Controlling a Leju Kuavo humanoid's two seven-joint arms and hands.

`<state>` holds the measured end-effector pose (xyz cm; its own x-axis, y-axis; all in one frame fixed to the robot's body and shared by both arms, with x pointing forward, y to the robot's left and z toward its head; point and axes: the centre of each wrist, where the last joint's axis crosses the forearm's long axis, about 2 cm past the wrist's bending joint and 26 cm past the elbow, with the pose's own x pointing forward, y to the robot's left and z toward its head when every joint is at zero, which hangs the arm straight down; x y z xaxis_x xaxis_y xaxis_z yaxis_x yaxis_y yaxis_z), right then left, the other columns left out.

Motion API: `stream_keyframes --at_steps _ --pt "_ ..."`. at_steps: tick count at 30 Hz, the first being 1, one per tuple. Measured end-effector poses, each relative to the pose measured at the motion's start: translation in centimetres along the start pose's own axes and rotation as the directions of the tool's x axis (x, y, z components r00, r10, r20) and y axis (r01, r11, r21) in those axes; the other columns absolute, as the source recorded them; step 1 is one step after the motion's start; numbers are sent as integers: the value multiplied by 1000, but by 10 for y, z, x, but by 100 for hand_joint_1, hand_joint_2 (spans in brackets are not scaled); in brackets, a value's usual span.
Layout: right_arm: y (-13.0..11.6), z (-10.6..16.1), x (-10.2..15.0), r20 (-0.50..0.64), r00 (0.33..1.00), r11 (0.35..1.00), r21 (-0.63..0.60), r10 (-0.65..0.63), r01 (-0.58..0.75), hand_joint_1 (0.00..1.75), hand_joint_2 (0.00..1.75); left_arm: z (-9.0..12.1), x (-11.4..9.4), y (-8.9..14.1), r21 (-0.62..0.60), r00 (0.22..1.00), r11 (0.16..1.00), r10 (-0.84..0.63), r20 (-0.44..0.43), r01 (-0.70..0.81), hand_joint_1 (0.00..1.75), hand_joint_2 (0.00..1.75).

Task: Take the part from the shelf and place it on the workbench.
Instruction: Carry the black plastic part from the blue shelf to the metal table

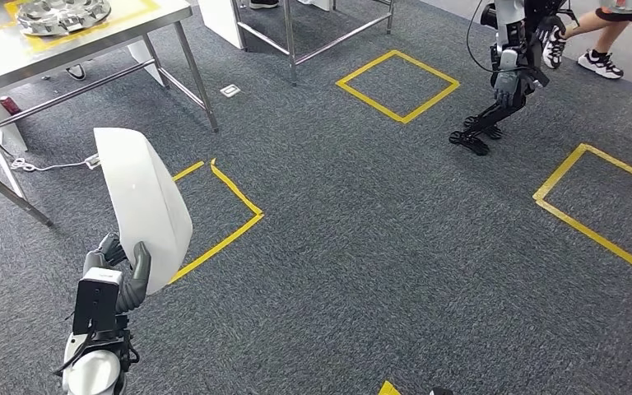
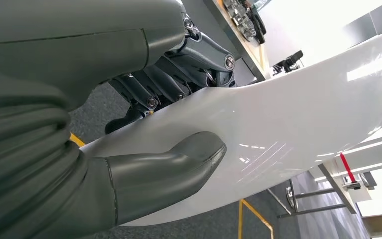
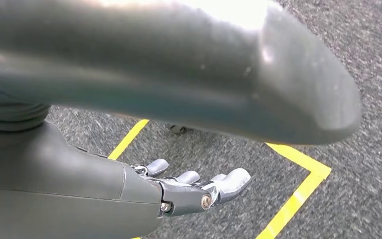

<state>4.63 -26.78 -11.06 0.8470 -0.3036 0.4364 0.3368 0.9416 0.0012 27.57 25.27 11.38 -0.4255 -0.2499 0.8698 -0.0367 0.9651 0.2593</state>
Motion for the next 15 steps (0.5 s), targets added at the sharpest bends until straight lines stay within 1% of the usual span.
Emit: stream_keyframes --at_steps 5,11,15 --pt "0 0 0 -3 1000 1000 4 1 -1 0 0 0 0 0 -6 1000 1000 5 4 -5 175 175" --pt "1 0 1 -5 1000 1000 10 3 -3 0 0 -7 3 -3 -7 1000 1000 13 23 -13 175 175" --pt "0 0 -1 -9 1000 1000 11 5 -5 0 0 -6 2 -4 -8 1000 1000 13 18 -13 175 175"
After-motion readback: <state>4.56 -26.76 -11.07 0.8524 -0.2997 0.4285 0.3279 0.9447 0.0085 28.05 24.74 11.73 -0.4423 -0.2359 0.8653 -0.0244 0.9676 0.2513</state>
